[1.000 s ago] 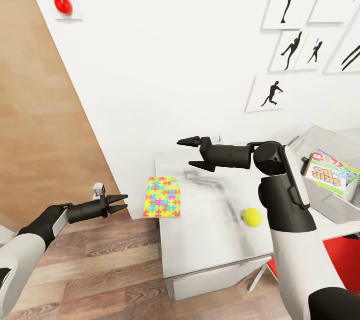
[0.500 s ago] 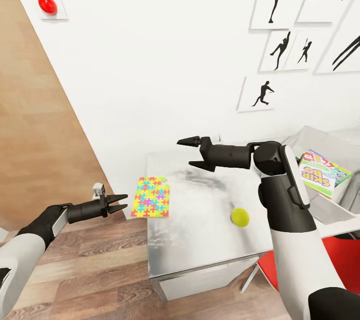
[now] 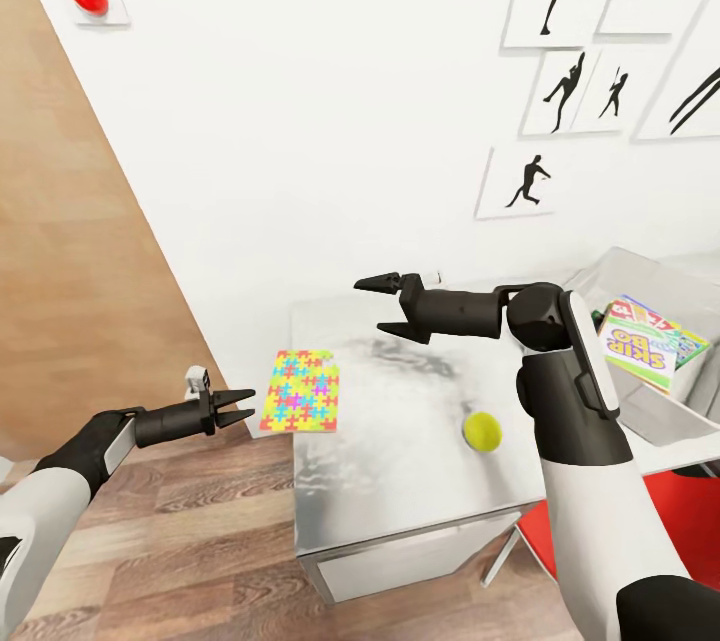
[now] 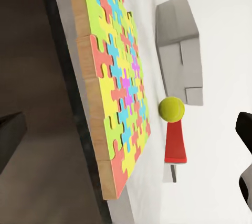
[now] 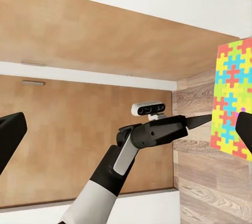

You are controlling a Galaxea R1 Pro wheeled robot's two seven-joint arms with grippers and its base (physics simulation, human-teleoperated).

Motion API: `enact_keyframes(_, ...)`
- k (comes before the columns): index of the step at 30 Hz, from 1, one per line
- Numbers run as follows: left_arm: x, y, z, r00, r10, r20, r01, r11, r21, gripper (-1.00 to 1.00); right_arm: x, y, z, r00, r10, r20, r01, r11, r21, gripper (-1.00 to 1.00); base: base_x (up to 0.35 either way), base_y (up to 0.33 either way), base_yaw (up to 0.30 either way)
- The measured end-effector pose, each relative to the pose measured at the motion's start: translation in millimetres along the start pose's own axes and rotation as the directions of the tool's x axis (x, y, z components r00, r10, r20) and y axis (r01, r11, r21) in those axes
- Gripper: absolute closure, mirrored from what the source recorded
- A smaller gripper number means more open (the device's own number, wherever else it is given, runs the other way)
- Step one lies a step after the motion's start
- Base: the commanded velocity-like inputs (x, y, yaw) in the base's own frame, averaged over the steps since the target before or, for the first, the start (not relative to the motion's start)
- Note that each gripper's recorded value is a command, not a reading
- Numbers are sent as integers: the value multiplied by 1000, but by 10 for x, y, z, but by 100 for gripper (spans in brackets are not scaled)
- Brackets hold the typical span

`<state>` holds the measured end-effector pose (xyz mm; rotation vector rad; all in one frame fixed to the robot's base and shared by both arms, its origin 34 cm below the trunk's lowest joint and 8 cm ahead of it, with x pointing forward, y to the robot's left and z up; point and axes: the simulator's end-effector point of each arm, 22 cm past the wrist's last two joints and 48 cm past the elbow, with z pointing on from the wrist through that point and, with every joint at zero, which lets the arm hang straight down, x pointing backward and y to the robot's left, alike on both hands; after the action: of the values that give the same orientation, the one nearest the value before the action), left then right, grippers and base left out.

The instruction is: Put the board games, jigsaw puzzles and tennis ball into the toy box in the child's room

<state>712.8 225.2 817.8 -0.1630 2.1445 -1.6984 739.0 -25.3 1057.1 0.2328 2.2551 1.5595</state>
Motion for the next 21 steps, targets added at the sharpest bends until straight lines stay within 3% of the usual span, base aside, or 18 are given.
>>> enact_keyframes(16, 16, 72, 14, 1000, 1, 0, -1, 1000, 0, -100, 16, -65, 25, 1000, 1, 0, -1, 1000, -2, -100, 0, -2, 0)
enact_keyframes(21, 16, 73, 14, 1000, 3, 1, -3, 1000, 0, -100, 22, -58, 32, 1000, 0, -1, 0, 1000, -3, -100, 0, -156, 0)
